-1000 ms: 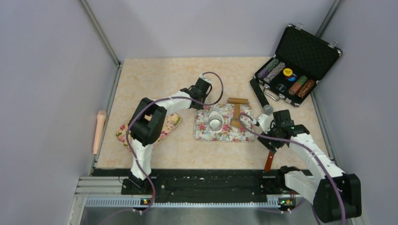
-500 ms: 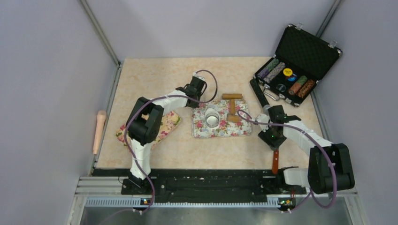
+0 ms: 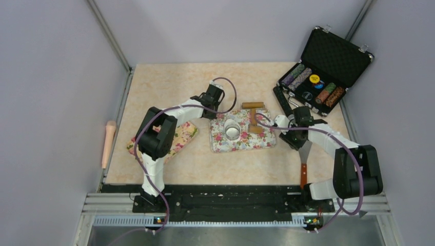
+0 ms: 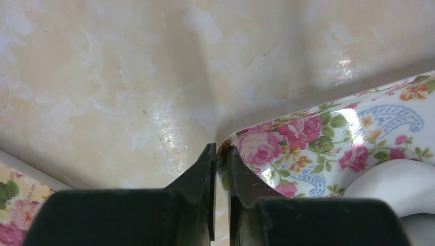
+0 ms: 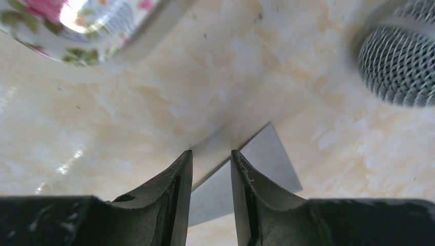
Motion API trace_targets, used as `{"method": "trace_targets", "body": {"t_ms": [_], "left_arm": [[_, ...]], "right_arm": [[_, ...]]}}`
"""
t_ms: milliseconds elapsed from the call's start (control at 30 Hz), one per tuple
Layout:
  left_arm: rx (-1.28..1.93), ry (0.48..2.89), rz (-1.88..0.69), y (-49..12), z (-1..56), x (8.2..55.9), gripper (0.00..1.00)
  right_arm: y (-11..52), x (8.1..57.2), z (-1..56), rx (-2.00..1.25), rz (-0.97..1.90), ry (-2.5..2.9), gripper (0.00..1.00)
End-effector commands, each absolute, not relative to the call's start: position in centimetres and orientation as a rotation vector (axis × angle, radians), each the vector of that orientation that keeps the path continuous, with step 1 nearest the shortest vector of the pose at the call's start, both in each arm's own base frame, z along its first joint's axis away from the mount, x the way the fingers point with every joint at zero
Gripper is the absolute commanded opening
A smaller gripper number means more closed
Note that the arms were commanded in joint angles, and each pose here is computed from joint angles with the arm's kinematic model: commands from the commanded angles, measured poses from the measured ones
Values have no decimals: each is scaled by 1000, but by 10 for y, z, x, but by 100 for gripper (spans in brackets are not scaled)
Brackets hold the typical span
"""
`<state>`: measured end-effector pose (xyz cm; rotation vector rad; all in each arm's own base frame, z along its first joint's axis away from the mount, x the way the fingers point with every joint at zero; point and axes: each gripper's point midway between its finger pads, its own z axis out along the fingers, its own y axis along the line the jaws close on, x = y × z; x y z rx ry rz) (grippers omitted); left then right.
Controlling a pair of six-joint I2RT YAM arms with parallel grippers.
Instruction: Roll out the dumpling wrappers from the dough
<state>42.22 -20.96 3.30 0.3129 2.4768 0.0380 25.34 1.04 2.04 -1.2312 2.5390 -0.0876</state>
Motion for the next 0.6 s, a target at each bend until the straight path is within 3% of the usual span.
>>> {"method": "trace_targets", "body": {"t_ms": [0, 133, 333, 567], "left_arm": [[305, 2436, 18, -209, 53, 425, 11], [307, 2436, 17, -208, 55, 424, 11], [308, 2432, -7, -211, 59, 423, 11], [310, 2426, -15, -211, 62, 421, 12]], "right_arm": [[43, 288, 55, -1253, 37, 2285, 34], [22, 284, 89, -1044, -100, 2415, 53], [-6, 204, 68, -1068, -138, 2674, 82], [-17, 169, 57, -1079, -155, 2757, 84]]}}
